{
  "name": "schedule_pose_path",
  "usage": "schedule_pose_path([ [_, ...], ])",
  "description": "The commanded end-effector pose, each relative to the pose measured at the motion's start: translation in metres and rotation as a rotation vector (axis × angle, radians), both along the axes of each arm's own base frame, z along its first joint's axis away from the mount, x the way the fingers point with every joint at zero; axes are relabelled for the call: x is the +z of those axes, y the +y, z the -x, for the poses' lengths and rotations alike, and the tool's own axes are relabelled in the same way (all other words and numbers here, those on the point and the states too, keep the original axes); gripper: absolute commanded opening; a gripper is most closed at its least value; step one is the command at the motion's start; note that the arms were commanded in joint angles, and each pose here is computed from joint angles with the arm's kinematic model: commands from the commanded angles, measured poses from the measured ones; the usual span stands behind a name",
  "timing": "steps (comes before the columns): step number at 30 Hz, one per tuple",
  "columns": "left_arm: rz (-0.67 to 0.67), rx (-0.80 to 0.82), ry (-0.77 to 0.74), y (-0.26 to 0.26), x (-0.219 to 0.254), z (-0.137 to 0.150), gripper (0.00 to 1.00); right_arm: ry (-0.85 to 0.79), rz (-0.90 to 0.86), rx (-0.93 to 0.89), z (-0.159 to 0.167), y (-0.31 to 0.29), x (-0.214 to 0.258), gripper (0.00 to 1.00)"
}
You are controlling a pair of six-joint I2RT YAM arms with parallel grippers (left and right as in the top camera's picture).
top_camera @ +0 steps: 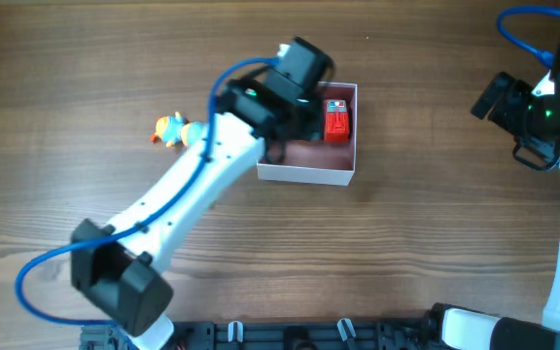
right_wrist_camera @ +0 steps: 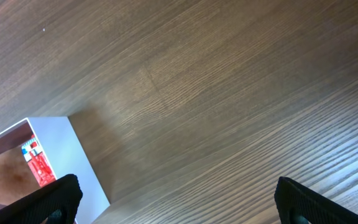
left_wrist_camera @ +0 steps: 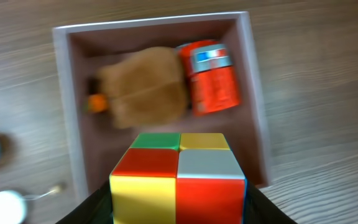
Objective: Pack container
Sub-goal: 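Carry the Rubik's cube into the box's lower right corner, release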
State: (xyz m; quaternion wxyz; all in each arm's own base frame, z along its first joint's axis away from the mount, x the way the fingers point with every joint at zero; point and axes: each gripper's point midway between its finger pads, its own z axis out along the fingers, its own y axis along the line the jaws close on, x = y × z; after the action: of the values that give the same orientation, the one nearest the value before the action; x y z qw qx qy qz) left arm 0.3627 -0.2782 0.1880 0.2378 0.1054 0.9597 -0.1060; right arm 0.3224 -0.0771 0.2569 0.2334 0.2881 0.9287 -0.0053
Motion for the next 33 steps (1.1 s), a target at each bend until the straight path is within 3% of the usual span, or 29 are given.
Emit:
schedule_pose_path([
  [1,0.021,0.021,0.044,-0.031,-0.027,0.005,0.09,0.013,-0.009,-0.013,0.001,-0.001,-0.005,1.00],
  [12,-0.053,-0.009,0.137,-0.063,-0.097,0.020,0.08,0.013,-0.009,-0.013,0.001,-0.001,-0.005,1.00],
  [21,-0.058,-0.003,0.155,-0.069,-0.106,0.026,0.15,0.013,-0.009,-0.013,0.001,-0.001,-0.005,1.00],
  [25,-0.060,-0.002,0.151,-0.069,-0.106,0.025,0.34,0.013,-0.009,-0.013,0.001,-0.001,-0.005,1.00],
  [28,-0.061,0.015,0.125,-0.065,-0.098,0.019,0.61,0.013,-0.009,-0.013,0.001,-0.001,-0.005,1.00],
  [33,-0.016,0.040,0.083,-0.056,-0.067,0.007,0.67,0.013,-0.009,-0.013,0.001,-0.001,-0.005,1.00],
])
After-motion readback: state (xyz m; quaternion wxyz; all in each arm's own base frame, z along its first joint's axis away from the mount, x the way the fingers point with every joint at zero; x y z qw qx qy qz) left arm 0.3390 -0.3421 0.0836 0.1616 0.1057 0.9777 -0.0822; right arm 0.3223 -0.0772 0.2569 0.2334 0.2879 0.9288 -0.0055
